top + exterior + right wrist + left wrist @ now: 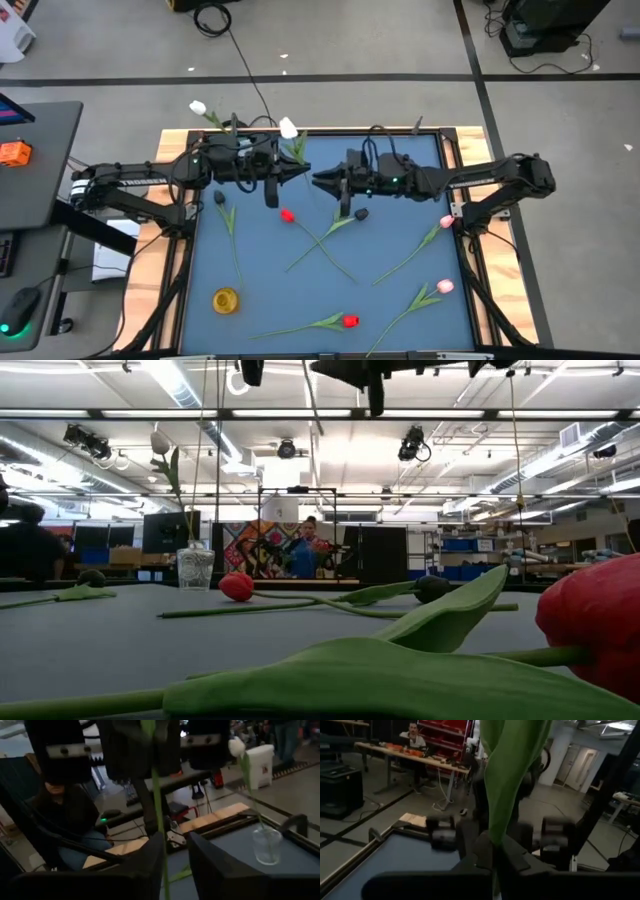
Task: Sort flowers into vase by color
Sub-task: Put the white tulip into the transparent vase
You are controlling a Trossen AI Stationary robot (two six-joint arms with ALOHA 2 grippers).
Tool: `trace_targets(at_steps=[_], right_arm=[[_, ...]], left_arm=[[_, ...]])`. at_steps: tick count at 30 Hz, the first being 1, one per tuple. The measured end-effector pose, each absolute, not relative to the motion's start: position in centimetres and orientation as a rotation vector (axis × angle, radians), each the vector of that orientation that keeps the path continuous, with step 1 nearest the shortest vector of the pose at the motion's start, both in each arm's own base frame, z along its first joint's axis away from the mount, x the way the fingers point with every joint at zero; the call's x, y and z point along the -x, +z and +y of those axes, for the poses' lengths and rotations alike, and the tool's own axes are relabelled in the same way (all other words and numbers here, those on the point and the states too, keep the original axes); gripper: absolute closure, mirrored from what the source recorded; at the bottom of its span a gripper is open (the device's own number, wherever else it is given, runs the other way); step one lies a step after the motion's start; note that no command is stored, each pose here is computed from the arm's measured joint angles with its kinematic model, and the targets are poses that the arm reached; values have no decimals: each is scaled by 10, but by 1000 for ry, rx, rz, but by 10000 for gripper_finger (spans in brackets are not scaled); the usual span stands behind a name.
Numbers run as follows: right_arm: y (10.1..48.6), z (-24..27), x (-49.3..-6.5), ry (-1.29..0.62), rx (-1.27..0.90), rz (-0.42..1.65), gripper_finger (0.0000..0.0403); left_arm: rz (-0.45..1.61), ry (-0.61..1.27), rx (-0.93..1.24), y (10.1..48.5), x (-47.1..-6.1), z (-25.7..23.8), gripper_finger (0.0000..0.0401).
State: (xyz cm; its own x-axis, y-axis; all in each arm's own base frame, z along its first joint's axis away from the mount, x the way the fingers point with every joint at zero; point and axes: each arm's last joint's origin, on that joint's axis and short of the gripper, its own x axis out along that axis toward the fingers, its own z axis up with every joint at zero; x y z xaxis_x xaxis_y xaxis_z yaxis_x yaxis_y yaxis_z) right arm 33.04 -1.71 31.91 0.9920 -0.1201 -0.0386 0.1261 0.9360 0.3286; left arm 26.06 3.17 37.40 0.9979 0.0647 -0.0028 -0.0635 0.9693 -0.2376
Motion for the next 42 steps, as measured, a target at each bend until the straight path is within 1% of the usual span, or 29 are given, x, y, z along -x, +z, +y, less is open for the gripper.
trace_targets(at_steps=[5, 10, 14, 17, 21, 29, 38, 42], right_arm=[[339, -22, -302, -208, -321, 53, 291], [351, -30, -258, -332, -362, 172, 297], [356, -31, -226, -374, -361, 262, 306], [363, -28, -207, -363, -346, 270, 312], [375, -23, -187, -322, -348, 219, 318], [385, -14, -157, -233, -352, 190, 318], [390, -13, -147, -198, -308, 158, 318], [389, -11, -147, -130, -286, 180, 318]], left_arm=[[63, 103, 246, 370, -255, 32, 395], [143, 177, 246, 366, -244, 32, 395], [121, 217, 233, 372, -236, 33, 395], [110, 228, 217, 374, -233, 33, 395], [109, 238, 221, 374, -233, 33, 395], [101, 278, 220, 375, -232, 34, 394], [96, 306, 217, 375, -231, 35, 392], [88, 321, 216, 376, -231, 35, 392]])
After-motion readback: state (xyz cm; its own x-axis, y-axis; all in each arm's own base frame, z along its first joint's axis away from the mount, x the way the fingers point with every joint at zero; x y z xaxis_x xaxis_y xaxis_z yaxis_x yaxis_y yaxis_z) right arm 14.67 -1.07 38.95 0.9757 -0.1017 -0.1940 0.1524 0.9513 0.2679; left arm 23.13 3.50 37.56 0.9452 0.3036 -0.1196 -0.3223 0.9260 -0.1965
